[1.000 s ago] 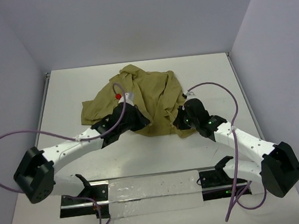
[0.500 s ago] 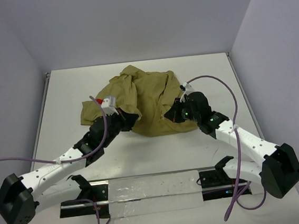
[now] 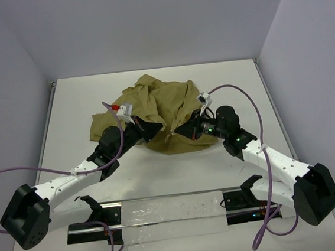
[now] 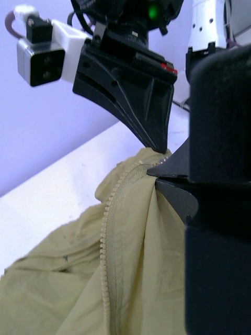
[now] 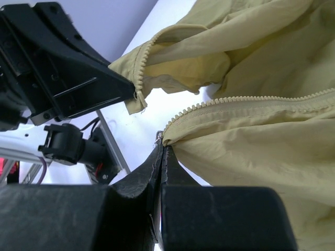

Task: Zip up the jacket

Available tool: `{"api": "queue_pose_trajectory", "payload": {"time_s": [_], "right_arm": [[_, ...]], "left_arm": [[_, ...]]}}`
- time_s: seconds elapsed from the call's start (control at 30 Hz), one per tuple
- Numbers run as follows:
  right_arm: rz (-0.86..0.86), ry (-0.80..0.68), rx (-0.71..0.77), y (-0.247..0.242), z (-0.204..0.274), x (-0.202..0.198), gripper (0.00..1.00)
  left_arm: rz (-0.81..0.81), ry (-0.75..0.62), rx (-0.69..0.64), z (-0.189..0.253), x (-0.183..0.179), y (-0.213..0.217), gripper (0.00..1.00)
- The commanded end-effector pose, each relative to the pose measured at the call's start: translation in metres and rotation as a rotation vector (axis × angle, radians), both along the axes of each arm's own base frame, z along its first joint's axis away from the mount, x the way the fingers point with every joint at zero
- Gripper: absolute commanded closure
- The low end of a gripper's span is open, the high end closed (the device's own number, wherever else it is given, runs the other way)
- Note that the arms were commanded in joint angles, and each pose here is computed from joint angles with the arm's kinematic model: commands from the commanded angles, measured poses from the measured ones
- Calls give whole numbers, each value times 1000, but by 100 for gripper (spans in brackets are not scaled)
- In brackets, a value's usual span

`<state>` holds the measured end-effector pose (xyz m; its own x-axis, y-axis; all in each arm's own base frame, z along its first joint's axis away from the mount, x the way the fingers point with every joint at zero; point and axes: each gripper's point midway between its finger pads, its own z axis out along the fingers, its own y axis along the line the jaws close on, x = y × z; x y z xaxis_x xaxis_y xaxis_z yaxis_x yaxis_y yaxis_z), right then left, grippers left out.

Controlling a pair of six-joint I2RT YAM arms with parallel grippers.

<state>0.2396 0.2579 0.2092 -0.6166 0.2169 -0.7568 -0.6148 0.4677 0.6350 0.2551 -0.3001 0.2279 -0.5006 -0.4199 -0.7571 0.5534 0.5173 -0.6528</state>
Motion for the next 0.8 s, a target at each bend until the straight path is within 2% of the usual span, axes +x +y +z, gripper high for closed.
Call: {"api": "queue_pose_trajectory", "payload": {"time_s": [0.0,0.4,0.77], "right_arm": [[45,-93,47,3,20,-4,100],[19,-157,64,-5,28,-10,100],[7,-171,63,-10,30,-11,100]], "left_arm": [[-88,-75,-116,35,-8,-11,100],[-166,-56,-82,30,-9,-21,100],[-205,-54,-114,29,-12,-24,100]]}}
